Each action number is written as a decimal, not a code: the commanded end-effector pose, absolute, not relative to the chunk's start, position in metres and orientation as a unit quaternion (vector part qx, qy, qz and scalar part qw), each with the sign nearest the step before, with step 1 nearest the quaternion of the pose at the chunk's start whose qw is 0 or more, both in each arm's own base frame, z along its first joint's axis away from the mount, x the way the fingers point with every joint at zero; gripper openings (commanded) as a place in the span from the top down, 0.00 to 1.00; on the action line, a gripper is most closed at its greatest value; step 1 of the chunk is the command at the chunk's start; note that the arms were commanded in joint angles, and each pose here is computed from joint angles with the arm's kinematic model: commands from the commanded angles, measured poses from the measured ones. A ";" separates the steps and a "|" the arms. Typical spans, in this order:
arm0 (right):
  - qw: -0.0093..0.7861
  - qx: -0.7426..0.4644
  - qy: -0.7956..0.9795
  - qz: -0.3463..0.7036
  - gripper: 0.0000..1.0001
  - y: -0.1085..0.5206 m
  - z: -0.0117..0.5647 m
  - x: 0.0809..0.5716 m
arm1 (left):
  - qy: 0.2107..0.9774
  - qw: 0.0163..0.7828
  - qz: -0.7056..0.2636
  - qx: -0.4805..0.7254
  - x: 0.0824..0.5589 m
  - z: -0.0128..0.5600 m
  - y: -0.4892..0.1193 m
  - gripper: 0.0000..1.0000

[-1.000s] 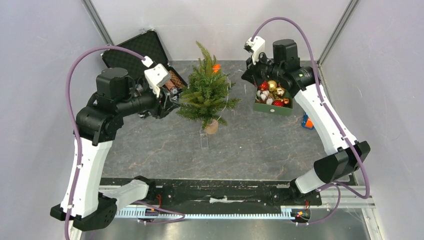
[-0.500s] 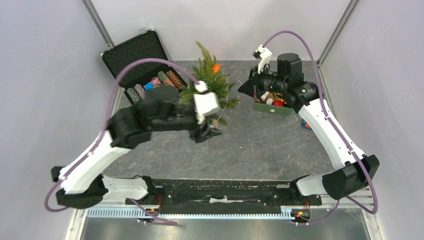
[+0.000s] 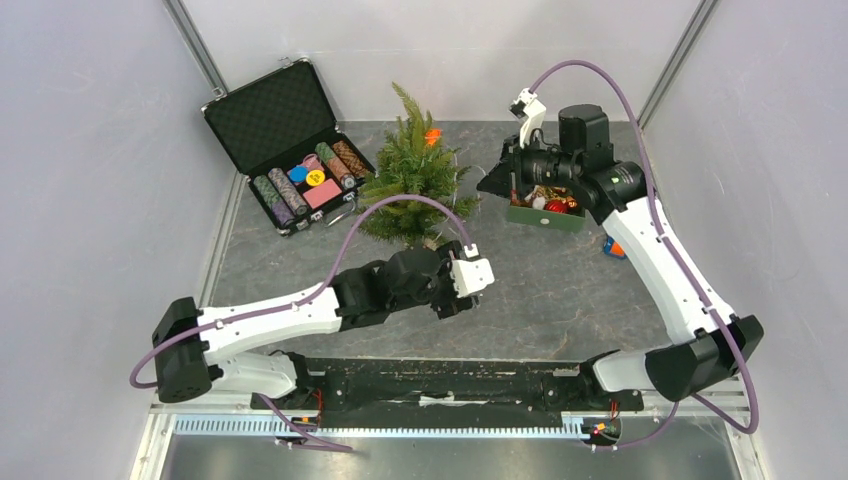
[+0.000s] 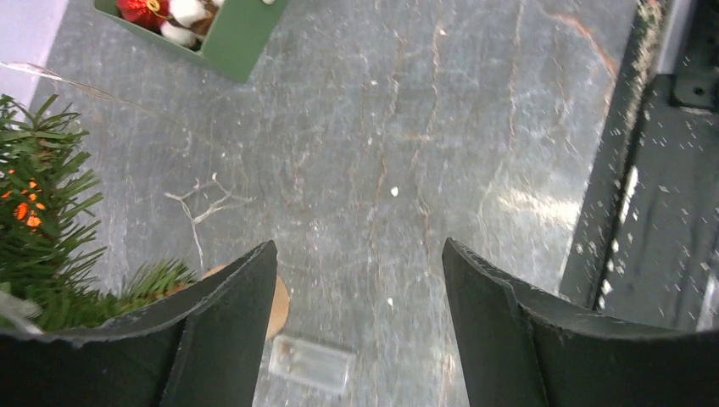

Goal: Decorate the small christmas tree

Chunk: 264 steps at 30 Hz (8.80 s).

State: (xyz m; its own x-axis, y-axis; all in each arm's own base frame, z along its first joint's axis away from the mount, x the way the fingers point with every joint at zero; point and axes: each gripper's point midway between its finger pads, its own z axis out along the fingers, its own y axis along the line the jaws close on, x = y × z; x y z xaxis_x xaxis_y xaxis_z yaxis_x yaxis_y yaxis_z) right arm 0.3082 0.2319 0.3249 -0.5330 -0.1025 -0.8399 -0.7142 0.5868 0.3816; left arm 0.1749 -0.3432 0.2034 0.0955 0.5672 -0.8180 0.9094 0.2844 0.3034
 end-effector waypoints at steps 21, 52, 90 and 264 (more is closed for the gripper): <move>0.428 -0.250 0.761 0.419 1.00 0.228 0.365 0.269 | 0.518 0.741 -0.135 0.406 0.254 0.229 -0.382 0.24; 0.472 -0.238 0.744 0.409 1.00 0.225 0.382 0.277 | 0.608 0.476 -0.306 0.557 0.163 0.231 -0.347 0.98; 0.579 -0.230 0.704 0.342 0.30 0.187 0.405 0.321 | 0.621 0.616 0.286 0.392 0.266 0.388 -0.069 0.98; 0.484 -0.350 0.576 0.558 1.00 0.426 0.131 0.426 | 0.704 0.574 -0.338 0.247 0.386 0.198 -0.162 0.91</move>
State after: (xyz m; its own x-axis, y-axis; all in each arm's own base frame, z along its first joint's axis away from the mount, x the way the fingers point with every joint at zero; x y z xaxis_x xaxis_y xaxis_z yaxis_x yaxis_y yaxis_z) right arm 0.4067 0.4441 0.1030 -0.3685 0.0898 -0.9253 -0.9282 0.0208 0.3716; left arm 0.3853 -0.1586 0.1693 -0.2653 -0.0139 -0.9641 0.7217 0.6602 -0.2082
